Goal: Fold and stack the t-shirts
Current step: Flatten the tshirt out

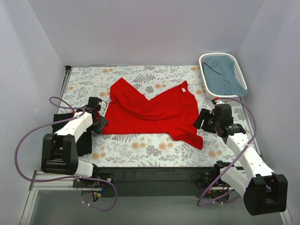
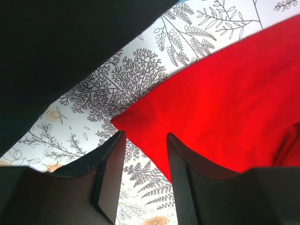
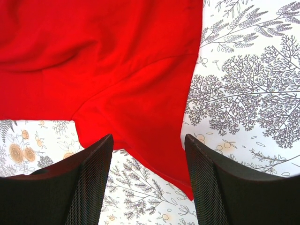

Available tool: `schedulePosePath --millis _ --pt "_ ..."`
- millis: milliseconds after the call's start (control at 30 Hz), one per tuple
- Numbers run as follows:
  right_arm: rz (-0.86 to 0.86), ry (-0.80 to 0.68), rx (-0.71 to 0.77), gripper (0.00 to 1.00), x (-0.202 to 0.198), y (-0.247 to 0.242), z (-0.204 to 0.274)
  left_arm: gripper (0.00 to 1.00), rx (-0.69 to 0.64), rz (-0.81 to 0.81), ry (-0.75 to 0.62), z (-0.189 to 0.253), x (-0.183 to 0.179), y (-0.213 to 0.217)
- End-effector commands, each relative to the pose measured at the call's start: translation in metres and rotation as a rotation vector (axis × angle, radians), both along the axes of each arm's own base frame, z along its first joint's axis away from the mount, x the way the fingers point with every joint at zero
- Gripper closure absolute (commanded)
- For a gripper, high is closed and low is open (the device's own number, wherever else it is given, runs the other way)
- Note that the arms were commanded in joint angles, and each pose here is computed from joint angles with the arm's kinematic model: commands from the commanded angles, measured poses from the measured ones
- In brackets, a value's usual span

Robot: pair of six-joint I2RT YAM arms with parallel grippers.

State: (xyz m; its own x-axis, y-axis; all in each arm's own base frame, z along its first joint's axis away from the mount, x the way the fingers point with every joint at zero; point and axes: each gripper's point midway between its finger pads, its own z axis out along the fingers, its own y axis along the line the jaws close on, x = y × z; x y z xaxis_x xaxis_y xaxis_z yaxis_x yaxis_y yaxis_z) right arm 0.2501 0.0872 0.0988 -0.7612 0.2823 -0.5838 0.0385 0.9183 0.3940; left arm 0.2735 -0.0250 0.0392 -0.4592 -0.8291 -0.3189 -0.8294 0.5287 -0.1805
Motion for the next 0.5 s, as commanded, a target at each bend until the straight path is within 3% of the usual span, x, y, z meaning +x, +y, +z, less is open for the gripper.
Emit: schedulePosePath --millis 0,467 --pt "0.011 -0.016 0.007 0.32 0.001 0.002 -0.001 0.6 0.03 0.037 -0.016 0.007 -0.003 0.007" --pt "0.017 -0.005 -0.001 0.31 -0.001 0.002 -0.007 0.61 0.017 0.052 0.053 -0.024 -0.01 0.004"
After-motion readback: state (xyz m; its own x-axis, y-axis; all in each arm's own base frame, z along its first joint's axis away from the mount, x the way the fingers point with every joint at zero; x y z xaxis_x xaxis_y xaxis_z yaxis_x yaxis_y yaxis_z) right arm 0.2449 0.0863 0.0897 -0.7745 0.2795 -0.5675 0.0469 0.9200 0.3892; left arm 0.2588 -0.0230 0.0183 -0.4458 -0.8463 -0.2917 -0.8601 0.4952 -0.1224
